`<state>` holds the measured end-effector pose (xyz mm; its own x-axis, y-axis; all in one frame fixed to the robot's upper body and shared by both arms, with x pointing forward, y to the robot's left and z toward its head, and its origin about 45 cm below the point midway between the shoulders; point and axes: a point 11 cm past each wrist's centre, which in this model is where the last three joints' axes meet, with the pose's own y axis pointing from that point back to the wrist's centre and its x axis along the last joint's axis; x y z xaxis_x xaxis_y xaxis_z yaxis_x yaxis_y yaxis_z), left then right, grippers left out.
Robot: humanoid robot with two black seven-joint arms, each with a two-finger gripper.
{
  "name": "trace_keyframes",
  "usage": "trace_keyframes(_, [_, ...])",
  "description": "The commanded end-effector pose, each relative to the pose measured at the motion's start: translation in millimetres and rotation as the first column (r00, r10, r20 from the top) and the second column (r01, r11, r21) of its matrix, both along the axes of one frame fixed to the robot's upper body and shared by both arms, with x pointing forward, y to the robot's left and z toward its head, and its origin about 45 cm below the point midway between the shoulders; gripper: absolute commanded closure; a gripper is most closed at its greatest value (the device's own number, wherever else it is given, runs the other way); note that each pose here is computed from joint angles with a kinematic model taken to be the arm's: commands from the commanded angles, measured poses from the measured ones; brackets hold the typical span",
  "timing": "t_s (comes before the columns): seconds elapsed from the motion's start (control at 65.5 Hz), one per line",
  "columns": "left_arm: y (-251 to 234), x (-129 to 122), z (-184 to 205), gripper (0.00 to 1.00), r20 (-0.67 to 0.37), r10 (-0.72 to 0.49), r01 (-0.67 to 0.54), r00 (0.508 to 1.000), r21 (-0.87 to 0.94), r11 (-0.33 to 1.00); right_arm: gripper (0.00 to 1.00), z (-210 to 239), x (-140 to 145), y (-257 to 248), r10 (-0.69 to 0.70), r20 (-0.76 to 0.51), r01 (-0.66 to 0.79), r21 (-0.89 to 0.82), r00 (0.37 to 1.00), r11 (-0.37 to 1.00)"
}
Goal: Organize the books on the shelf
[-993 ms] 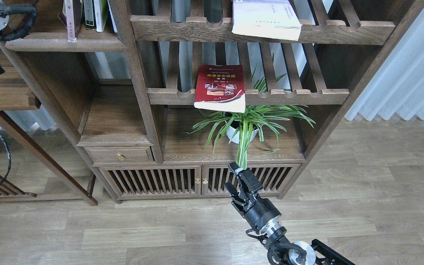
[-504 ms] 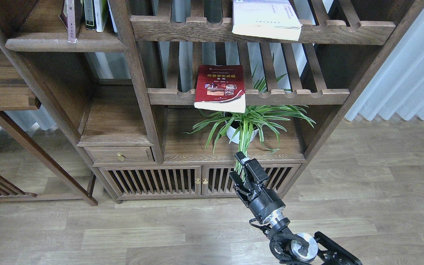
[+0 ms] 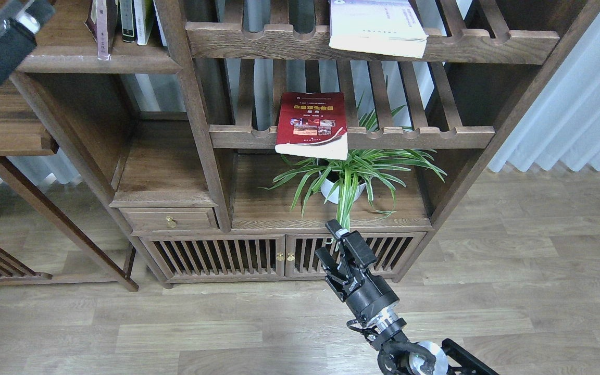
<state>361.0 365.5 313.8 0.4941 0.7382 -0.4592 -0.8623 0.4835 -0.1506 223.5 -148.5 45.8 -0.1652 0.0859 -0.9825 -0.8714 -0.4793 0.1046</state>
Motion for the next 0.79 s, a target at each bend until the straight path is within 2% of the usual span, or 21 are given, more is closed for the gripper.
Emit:
trace_keyframes(0.0, [2, -16, -39, 0.0, -0.095, 0.016, -0.022, 0.995, -0.052, 0.998, 0.0, -6, -12, -4, -0.02, -0.03, 0.02, 0.005, 0.999, 1.0])
trace_keyframes(0.153, [-10, -21, -68, 0.0, -0.161, 0.018, -0.05, 0.987, -0.199, 0.979, 0.0, -6, -23, -14, -0.071, -0.045, 0.072, 0.024, 0.996, 0.997])
trace_keyframes(0.336, [-21, -29, -96, 0.0, -0.215, 0.017, -0.074, 0.976, -0.261, 0.962, 0.0, 5, -16, -72, -0.044, 0.015, 0.045, -0.113, 0.999, 0.993])
trace_keyframes(0.351, [-20, -31, -101, 0.0, -0.224, 0.026, -0.088, 0.974, -0.271, 0.958, 0.0, 19, -2, -79, -0.017, 0.065, 0.025, -0.136, 0.998, 0.99])
trace_keyframes(0.397, [-15, -33, -107, 0.0, -0.241, 0.044, -0.11, 0.97, -0.271, 0.956, 0.0, 31, 11, -85, 0.011, 0.107, 0.007, -0.163, 0.994, 0.987])
trace_keyframes(0.626, [14, -39, -111, 0.0, -0.252, 0.124, -0.193, 0.96, -0.27, 0.943, 0.0, 80, 65, -132, 0.074, 0.255, 0.011, -0.317, 0.964, 0.949])
trace_keyframes(0.779, [21, -42, -114, 0.0, -0.26, 0.145, -0.216, 0.955, -0.268, 0.939, 0.0, 118, 85, -119, 0.129, 0.358, -0.012, -0.311, 0.925, 0.95])
